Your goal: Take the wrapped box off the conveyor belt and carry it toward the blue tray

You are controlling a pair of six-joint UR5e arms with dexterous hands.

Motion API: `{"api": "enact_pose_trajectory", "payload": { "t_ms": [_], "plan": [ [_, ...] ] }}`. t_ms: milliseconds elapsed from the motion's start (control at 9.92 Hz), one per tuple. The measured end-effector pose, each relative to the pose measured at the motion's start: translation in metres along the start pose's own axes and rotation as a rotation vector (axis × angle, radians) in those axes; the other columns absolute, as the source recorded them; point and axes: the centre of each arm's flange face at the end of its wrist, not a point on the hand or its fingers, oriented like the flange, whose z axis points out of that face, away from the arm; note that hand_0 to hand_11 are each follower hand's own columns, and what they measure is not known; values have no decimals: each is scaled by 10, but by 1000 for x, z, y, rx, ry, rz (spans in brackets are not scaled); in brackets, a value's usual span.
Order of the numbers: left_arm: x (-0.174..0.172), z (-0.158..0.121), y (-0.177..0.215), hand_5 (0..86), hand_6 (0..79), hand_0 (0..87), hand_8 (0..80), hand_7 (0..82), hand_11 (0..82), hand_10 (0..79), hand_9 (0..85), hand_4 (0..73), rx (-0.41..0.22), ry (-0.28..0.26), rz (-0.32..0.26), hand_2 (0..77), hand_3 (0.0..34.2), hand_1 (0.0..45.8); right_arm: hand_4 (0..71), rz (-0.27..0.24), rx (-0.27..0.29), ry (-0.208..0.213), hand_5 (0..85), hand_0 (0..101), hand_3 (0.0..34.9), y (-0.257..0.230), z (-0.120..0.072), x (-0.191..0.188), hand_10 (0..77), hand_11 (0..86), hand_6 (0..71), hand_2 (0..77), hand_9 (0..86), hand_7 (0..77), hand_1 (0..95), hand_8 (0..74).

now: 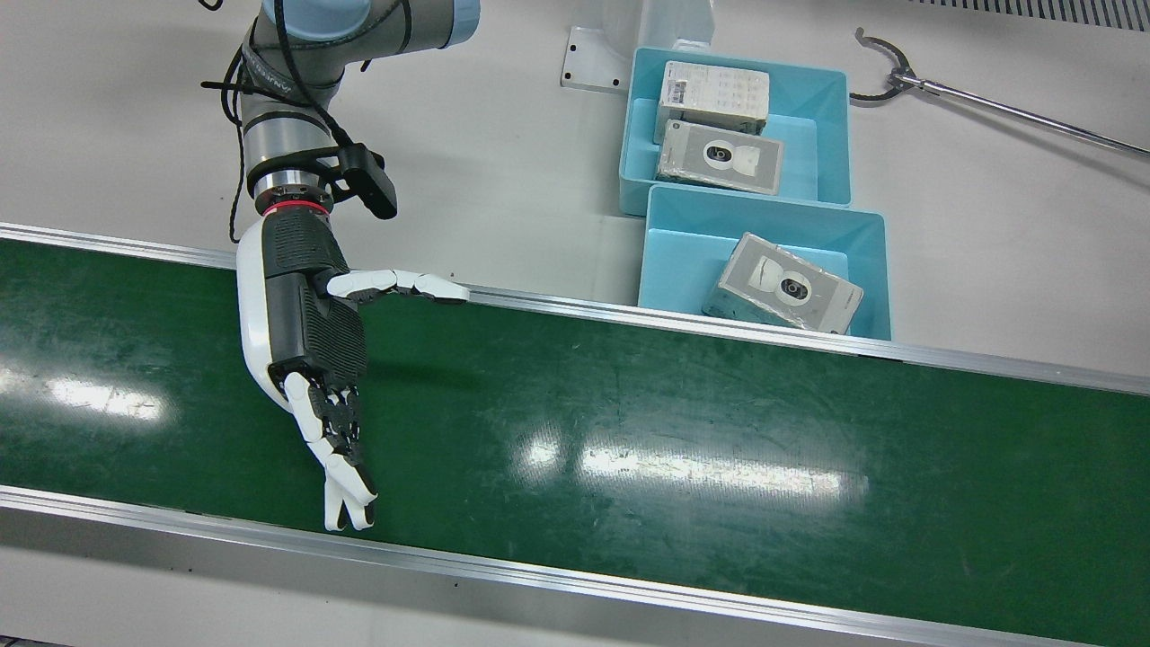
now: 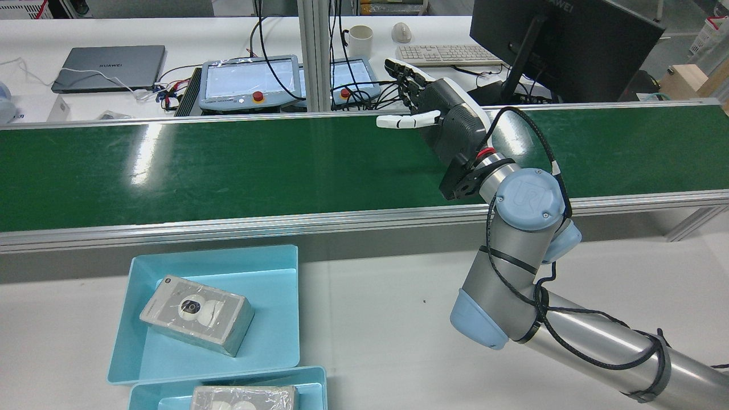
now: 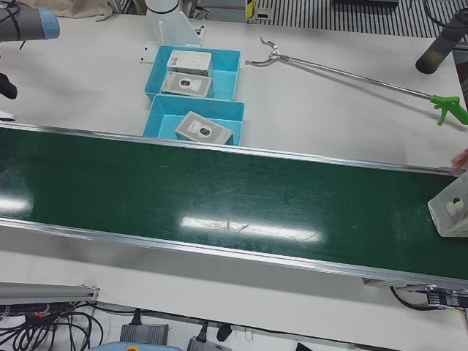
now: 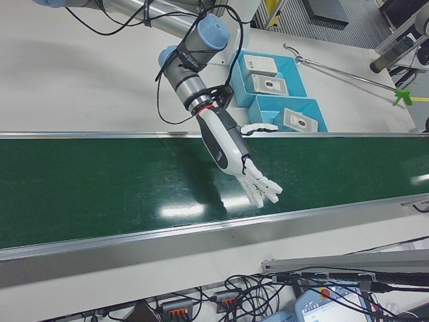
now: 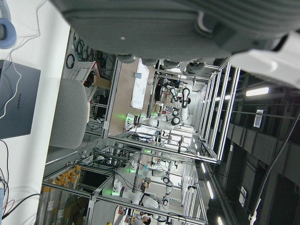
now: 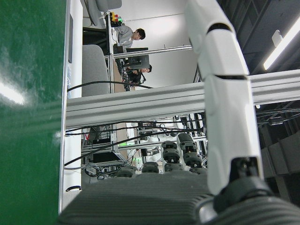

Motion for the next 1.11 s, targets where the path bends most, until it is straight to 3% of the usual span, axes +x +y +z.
{"api": "enact_pose_trajectory", "payload": {
  "t_ms": [403,605,806,907,1109],
  "plan": [
    [0,0,0,11,5,0,5,5,5,5,5,0,0,0,0,11,0,0,60,4,-3,5,125,509,0,1,0,3,0,16,16,158,11,11,207,0],
    [0,0,0,11,5,0,5,5,5,5,5,0,0,0,0,5,0,0,60,28,-26,31,120,509,0,5,-1,23,0,16,16,158,11,5,207,0],
    [0,0,0,11,5,0,5,5,5,5,5,0,0,0,0,11,0,0,60,53,-67,47,87,503,0,8,0,35,0,16,16,120,11,5,185,0],
    [0,0,0,11,5,0,5,5,5,5,5,0,0,0,0,11,0,0,87,54,-74,47,120,496,0,7,0,34,0,16,22,44,11,22,125,0],
    [0,0,0,11,5,0,5,5,5,5,5,0,0,0,0,11,0,0,104,32,-46,37,125,486,0,2,-2,23,0,16,22,22,11,27,125,0]
  ]
}}
